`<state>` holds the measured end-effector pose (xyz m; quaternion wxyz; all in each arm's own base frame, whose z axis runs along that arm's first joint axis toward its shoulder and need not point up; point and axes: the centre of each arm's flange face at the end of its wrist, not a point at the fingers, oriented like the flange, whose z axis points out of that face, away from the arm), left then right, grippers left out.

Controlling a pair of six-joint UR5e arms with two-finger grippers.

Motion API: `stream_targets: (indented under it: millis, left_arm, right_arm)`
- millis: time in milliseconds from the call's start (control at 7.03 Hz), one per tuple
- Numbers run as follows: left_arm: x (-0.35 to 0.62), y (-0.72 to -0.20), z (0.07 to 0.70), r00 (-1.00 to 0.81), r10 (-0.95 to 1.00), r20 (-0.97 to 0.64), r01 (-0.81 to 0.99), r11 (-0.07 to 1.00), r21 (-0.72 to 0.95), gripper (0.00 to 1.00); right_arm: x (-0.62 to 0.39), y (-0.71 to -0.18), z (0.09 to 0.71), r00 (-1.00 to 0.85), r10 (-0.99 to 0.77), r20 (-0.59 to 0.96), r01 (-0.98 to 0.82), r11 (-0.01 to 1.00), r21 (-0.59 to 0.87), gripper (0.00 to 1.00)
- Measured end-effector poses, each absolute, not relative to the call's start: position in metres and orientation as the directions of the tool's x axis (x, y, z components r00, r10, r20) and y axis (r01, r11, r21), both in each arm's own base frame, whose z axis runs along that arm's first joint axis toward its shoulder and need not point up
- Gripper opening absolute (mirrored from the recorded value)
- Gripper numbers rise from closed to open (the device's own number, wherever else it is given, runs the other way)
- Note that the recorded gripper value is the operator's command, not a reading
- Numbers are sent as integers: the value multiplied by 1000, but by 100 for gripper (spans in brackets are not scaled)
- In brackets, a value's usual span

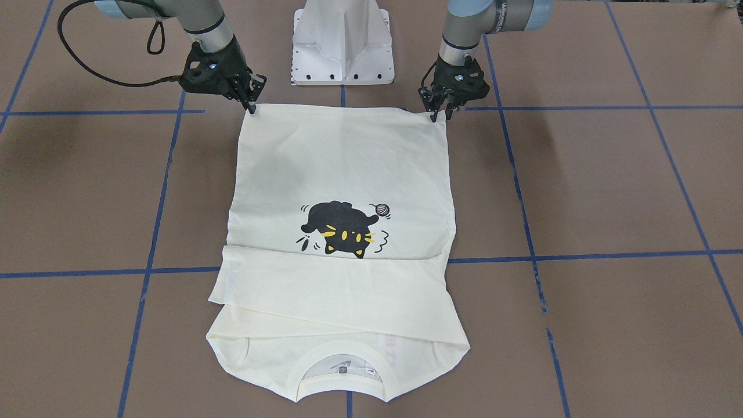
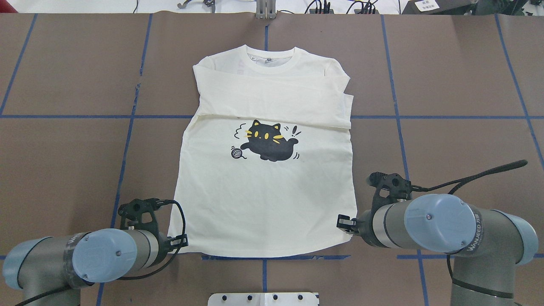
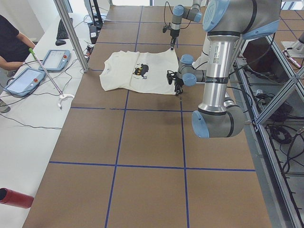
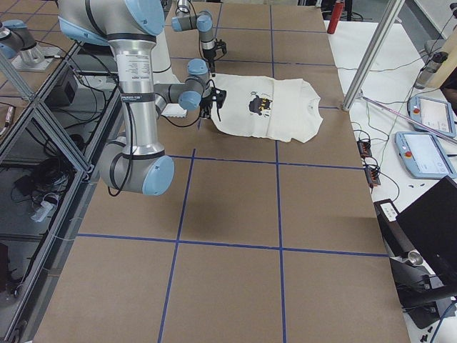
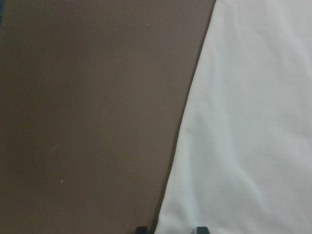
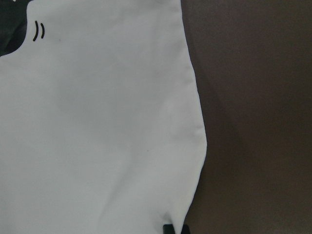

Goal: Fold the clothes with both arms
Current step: 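Lower both grippers to the hem corners nearest the robot, then grasp the hem with both grippers and fold it toward the collar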

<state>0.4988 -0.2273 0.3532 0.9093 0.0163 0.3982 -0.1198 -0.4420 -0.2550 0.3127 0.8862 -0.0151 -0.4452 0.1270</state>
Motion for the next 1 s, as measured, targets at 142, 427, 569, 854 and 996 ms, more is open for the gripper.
stream_targets:
  millis: [142, 427, 569, 854, 996]
  left_arm:
    - [500, -226, 353, 655, -203, -728, 227, 972, -66, 19]
    - [501, -220, 353, 655, -196, -730, 220, 973, -63, 7]
    - [501, -216, 349, 651, -190, -735, 217, 974, -59, 0]
    - [484, -211, 324, 636, -180, -750, 209, 976, -57, 0]
    - [469, -207, 306, 637, -173, -752, 201, 978, -55, 0]
  right_arm:
    - [-442, -255, 313, 571, 239, 785, -212, 967, -140, 0]
    - [-441, -256, 313, 571, 239, 785, -212, 967, -140, 0]
    - [-442, -256, 312, 571, 238, 786, -212, 967, -139, 0]
    - [-438, -256, 310, 566, 233, 790, -204, 969, -140, 0]
    - [-430, -254, 305, 557, 231, 798, -196, 970, -145, 0]
